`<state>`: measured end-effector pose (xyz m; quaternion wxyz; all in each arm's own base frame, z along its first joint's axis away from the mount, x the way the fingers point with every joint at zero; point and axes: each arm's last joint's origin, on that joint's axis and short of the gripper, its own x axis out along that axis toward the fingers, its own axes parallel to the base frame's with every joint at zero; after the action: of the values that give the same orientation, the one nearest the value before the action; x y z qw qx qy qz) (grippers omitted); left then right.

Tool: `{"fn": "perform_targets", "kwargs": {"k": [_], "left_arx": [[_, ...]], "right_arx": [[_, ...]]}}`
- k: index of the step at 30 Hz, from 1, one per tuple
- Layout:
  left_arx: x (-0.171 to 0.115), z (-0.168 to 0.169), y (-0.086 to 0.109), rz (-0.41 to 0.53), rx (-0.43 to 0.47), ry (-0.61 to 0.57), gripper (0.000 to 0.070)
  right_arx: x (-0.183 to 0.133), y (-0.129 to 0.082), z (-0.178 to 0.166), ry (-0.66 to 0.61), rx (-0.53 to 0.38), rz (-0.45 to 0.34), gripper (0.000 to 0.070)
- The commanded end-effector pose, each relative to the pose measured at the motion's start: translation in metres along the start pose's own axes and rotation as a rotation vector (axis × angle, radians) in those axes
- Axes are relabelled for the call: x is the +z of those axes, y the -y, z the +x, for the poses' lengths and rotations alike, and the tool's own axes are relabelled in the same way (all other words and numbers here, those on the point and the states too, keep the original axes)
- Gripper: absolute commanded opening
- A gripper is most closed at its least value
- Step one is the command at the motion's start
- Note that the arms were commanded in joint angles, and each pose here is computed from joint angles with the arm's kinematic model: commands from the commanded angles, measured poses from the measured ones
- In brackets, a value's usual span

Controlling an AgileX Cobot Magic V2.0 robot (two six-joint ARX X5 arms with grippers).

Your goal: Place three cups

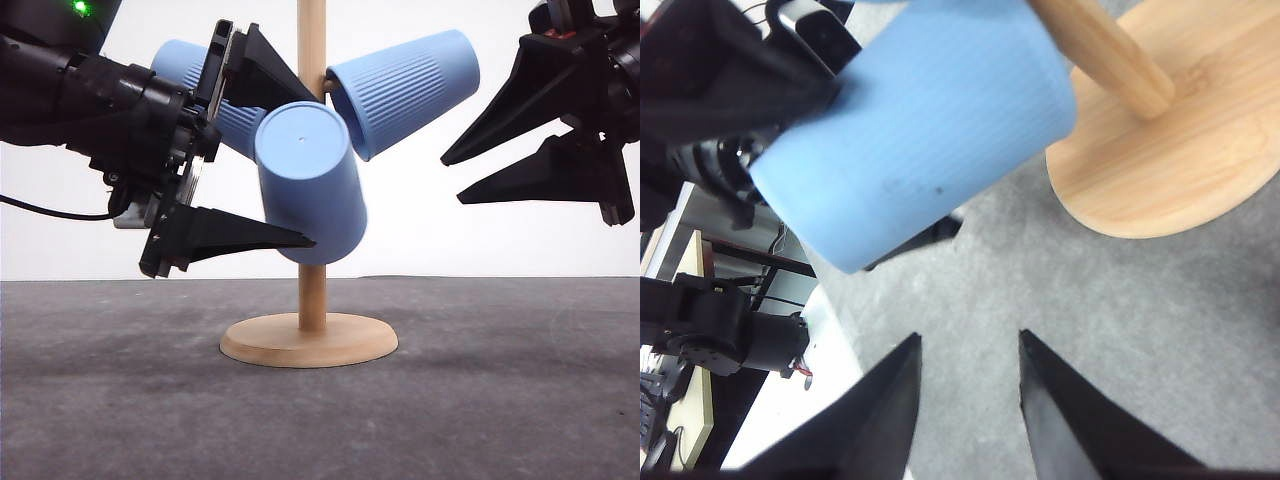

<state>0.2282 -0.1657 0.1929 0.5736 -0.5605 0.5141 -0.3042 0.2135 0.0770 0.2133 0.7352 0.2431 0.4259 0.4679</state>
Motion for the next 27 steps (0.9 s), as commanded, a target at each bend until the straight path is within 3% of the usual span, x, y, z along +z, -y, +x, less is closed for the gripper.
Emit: {"fn": "perform_targets", "kwargs": {"k": [1, 7, 16, 23, 27], "left_arx": [[0.000, 0.004, -0.001, 0.029, 0.003, -0.045, 0.0611], [-0.004, 0.003, -0.001, 0.047, 0.005, -0.139, 0.0611], [-0.013, -0.005, 0.010, 0.136, -0.025, -0.181, 0.0597], [-0.029, -0.028, 0.017, 0.335, 0.041, -0.166, 0.0585], [-0.039, -0.052, 0.016, 0.472, 0.155, -0.088, 0.0585]], "right_arx": [[0.003, -0.001, 0.001, 0.002, 0.002, -0.016, 0.0194], [0.003, -0.001, 0.001, 0.002, -0.001, -0.011, 0.0194], [0.003, -0.001, 0.001, 0.001, -0.001, -0.009, 0.0195], [0.003, -0.001, 0.001, 0.000, -0.003, -0.015, 0.0203], [0.003, 0.002, 0.000, 0.011, -0.067, -0.020, 0.0273]]}}
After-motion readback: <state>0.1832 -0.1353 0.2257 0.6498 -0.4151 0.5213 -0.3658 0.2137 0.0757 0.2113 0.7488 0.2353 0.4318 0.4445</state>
